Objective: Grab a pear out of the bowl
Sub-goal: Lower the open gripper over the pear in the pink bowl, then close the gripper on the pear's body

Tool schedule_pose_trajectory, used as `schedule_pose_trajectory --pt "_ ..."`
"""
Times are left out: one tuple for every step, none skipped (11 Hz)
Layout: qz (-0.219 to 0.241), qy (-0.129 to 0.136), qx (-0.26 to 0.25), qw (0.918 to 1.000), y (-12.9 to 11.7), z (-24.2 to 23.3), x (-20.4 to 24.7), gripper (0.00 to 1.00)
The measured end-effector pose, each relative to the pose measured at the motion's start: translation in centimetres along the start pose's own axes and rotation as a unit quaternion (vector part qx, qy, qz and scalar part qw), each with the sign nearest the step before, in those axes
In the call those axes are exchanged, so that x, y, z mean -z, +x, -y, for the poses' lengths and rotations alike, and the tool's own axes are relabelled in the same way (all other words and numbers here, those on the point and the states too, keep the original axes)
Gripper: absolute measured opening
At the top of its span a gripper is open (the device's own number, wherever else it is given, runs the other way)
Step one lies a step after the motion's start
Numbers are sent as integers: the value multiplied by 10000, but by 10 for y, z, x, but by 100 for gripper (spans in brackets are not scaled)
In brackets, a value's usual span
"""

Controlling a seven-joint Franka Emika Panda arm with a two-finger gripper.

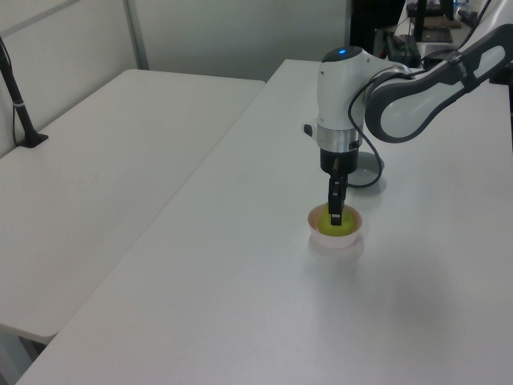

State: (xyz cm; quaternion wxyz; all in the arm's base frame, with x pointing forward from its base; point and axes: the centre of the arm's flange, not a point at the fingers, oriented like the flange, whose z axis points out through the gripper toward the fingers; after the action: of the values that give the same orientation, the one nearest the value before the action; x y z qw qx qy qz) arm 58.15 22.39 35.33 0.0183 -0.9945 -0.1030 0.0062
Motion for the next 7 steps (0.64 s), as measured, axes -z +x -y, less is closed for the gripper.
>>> schedule_pose_trajectory --pt "-8 1 -1 10000 0 0 1 55" --pt "-39 4 -4 10000 1 0 4 55" --pt "-96 10 -13 10000 2 -1 11 55" --pt "-169 15 -23 9999 2 -3 20 55" --pt "-241 19 -41 9997 1 -5 31 55" --pt "-258 13 -76 9996 -1 -10 43 55" --pt "-228 -4 -121 9997 -2 -16 57 55"
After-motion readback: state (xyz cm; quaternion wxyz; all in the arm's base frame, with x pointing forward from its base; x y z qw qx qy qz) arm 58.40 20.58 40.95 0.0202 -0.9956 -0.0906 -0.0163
